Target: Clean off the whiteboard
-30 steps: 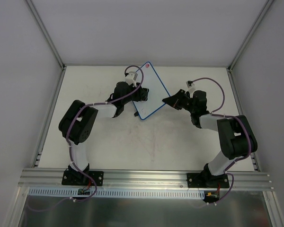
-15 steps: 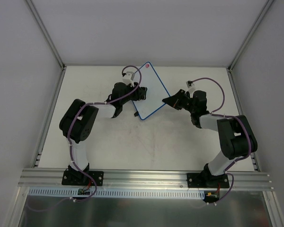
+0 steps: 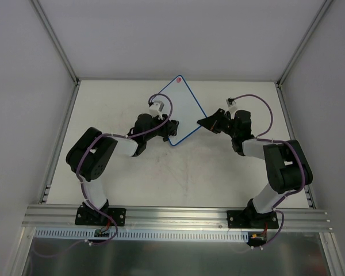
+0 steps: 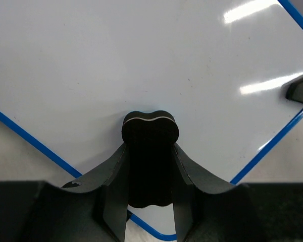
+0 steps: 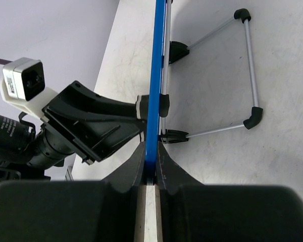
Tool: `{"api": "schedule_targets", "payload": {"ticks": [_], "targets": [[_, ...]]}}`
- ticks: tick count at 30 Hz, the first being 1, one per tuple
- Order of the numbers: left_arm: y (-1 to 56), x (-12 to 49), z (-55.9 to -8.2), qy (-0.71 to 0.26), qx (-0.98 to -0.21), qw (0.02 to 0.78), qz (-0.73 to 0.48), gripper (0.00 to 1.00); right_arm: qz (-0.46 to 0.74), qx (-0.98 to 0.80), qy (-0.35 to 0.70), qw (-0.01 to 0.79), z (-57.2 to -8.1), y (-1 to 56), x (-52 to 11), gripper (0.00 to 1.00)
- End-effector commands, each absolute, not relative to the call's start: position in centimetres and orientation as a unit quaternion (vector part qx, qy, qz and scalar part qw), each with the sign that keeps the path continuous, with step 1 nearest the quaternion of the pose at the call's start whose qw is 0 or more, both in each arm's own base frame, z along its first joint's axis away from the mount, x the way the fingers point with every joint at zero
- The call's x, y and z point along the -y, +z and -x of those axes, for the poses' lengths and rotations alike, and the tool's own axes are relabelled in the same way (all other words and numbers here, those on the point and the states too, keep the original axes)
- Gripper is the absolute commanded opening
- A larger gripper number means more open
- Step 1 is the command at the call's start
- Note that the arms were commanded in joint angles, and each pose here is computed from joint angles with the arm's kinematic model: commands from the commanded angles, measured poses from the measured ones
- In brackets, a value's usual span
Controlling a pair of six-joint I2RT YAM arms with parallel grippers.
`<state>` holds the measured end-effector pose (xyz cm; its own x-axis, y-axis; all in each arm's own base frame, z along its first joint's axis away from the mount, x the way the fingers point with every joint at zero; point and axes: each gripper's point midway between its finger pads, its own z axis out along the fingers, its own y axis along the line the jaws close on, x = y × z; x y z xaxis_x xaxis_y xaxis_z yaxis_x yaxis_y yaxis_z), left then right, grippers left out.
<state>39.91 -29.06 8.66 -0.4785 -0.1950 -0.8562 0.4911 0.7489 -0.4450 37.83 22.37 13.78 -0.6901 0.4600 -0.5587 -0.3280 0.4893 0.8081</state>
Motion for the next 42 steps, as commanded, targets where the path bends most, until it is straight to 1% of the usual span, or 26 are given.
{"api": "schedule_targets", "payload": {"ticks": [1, 4, 7, 10, 20, 29, 35, 42], "targets": [[9.3, 30.6, -37.2, -0.368, -0.782, 0.486, -0.132, 0.00, 0.006, -0.739, 0.551, 0.389, -36.9, 16.6, -24.2, 0.00], [9.3, 30.7, -36.4, -0.363, -0.784, 0.483, -0.141, 0.00, 0.004, -0.739, 0.551, 0.388, -37.0, 16.6, -24.2, 0.00], [9.2, 30.4, -36.8, -0.346, -0.790, 0.487, -0.136, 0.00, 0.002, -0.739, 0.552, 0.387, -37.1, 16.5, -24.2, 0.00], [9.3, 30.9, -37.3, -0.348, -0.790, 0.485, -0.139, 0.00, 0.004, -0.737, 0.553, 0.388, -37.0, 16.6, -24.2, 0.00], [12.7, 33.8, -42.9, -0.344, -0.765, 0.523, -0.150, 0.00, 0.005, -0.735, 0.552, 0.392, -37.1, 16.8, -24.2, 0.00], [14.5, 33.2, -46.5, -0.336, -0.760, 0.540, -0.137, 0.00, 0.006, -0.734, 0.556, 0.390, -37.2, 16.9, -24.3, 0.00], [13.2, 33.1, -45.4, -0.347, -0.766, 0.523, -0.139, 0.00, 0.004, -0.734, 0.558, 0.387, -37.2, 17.0, -24.4, 0.00], [10.0, 32.7, -41.6, -0.352, -0.782, 0.494, -0.144, 0.00, 0.003, -0.730, 0.565, 0.384, -37.2, 16.9, -24.5, 0.00]]}}
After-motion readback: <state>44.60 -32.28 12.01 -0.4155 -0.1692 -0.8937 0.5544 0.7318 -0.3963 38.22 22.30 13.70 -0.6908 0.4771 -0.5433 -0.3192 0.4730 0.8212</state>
